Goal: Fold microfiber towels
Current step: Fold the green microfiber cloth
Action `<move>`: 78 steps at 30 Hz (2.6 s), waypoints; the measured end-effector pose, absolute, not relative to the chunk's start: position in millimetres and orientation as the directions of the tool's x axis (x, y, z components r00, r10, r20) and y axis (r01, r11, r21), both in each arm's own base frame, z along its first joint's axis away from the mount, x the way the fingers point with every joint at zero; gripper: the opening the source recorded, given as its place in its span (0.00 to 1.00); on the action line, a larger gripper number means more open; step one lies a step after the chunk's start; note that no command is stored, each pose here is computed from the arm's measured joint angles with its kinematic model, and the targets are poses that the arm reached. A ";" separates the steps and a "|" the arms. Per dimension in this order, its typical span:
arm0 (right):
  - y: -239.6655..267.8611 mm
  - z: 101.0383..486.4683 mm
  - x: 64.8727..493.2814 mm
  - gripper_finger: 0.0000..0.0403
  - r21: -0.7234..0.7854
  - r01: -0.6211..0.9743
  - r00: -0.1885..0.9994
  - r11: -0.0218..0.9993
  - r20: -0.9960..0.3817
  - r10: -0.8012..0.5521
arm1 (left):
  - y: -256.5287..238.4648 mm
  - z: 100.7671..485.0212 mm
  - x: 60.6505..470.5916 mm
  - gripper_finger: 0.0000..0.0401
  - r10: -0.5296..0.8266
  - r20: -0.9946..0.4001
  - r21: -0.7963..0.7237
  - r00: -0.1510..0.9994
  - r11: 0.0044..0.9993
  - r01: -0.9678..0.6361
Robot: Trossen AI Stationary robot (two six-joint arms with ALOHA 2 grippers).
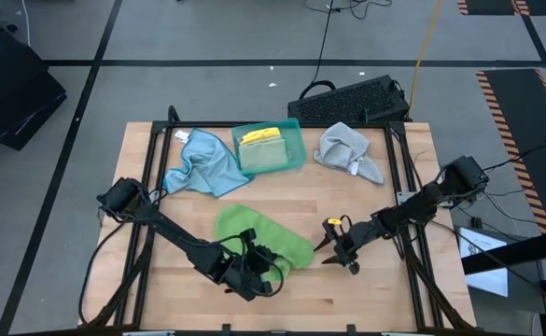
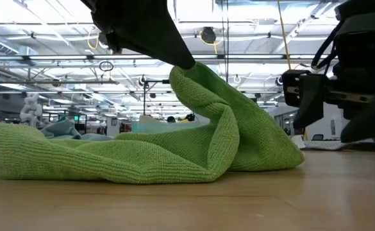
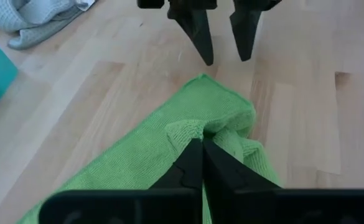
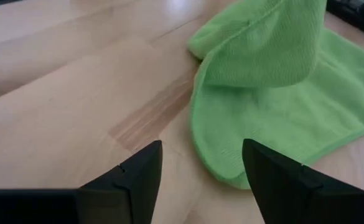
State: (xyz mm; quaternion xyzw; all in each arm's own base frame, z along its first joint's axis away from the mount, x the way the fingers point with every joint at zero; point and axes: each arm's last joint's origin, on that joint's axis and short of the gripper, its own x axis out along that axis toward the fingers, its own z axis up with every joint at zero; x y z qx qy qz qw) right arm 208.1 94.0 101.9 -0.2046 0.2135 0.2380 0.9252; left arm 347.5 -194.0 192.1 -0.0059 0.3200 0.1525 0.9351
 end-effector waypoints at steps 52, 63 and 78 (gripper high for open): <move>78.0 123.3 213.5 0.01 -0.223 -0.283 0.759 0.933 -0.647 0.076 | -151.1 149.8 363.3 0.60 0.306 -0.565 -0.369 0.766 0.737 -0.566; 79.1 123.4 213.0 0.01 -0.201 -0.276 0.756 0.940 -0.649 0.083 | -114.6 110.2 389.1 0.60 0.200 -0.654 -0.528 0.730 0.570 -0.629; 79.0 123.2 212.8 0.01 -0.207 -0.282 0.754 0.937 -0.652 0.083 | -115.7 121.8 390.7 0.11 0.120 -0.635 -0.380 0.763 0.812 -0.444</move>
